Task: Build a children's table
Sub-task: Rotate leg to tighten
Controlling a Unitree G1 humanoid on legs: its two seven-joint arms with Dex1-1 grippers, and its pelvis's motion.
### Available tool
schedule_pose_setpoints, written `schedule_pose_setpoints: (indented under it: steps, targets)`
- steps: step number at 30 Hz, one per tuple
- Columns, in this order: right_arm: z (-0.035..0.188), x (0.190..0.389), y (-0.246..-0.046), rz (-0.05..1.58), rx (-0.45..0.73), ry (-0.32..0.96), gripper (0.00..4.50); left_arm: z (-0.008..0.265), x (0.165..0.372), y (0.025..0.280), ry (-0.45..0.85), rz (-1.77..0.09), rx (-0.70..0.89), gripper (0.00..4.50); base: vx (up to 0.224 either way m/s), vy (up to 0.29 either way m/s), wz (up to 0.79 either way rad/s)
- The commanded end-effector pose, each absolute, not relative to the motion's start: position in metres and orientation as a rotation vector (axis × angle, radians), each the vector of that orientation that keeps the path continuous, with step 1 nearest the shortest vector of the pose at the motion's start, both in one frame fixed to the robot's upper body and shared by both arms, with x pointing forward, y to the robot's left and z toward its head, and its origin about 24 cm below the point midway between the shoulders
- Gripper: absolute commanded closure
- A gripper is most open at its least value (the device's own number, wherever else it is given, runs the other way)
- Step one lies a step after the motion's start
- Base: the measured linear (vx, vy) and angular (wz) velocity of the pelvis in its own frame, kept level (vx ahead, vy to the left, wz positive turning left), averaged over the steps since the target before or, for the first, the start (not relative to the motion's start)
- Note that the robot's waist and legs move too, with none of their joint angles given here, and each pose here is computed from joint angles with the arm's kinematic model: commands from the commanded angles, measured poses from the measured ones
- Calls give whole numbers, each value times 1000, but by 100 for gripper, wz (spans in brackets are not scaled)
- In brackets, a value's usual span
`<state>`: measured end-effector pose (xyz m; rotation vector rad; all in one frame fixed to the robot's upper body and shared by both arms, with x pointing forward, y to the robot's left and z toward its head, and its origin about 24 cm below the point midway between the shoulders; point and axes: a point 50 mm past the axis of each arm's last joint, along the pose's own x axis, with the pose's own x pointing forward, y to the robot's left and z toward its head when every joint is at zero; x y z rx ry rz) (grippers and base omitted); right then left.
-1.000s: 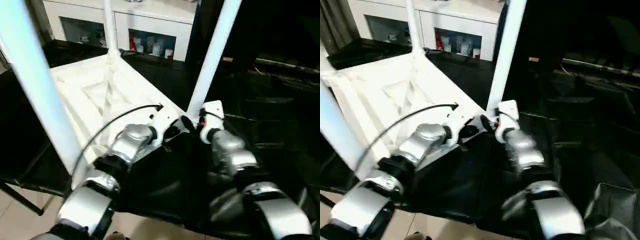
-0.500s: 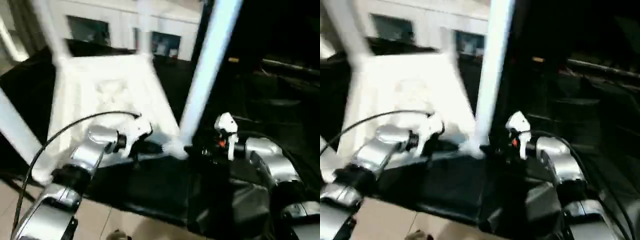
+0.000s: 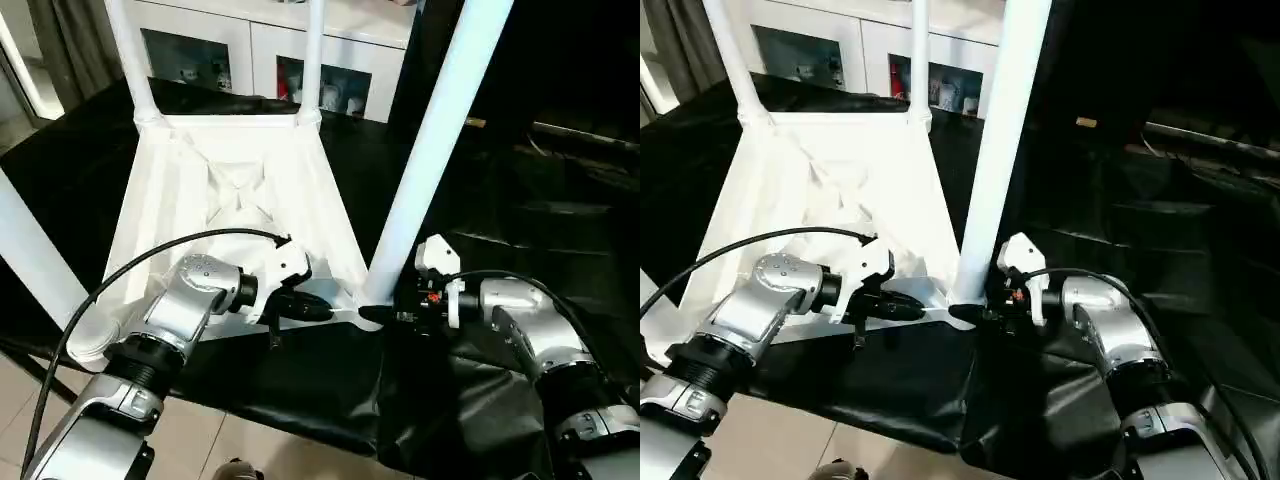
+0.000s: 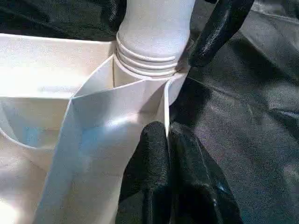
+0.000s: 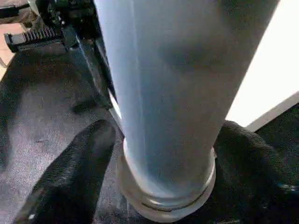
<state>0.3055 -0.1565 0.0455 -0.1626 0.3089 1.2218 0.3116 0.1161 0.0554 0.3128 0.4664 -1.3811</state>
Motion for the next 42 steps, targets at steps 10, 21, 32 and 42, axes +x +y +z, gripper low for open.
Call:
schedule_pose_setpoints:
  steps: [10,21,32,42]
  targets:
    - [39,302,-160,1230,-182,347,190,59,308,110,440,-1410,300,450,0,0,0]
    - [28,297,-159,1219,-136,375,237,57,307,111,459,-1416,292,450,0,0,0]
    - [26,297,-157,1201,-123,367,244,57,308,109,455,-1407,290,450,0,0,0]
    - [12,316,-155,857,-24,374,245,51,337,101,430,-1074,319,450,0,0,0]
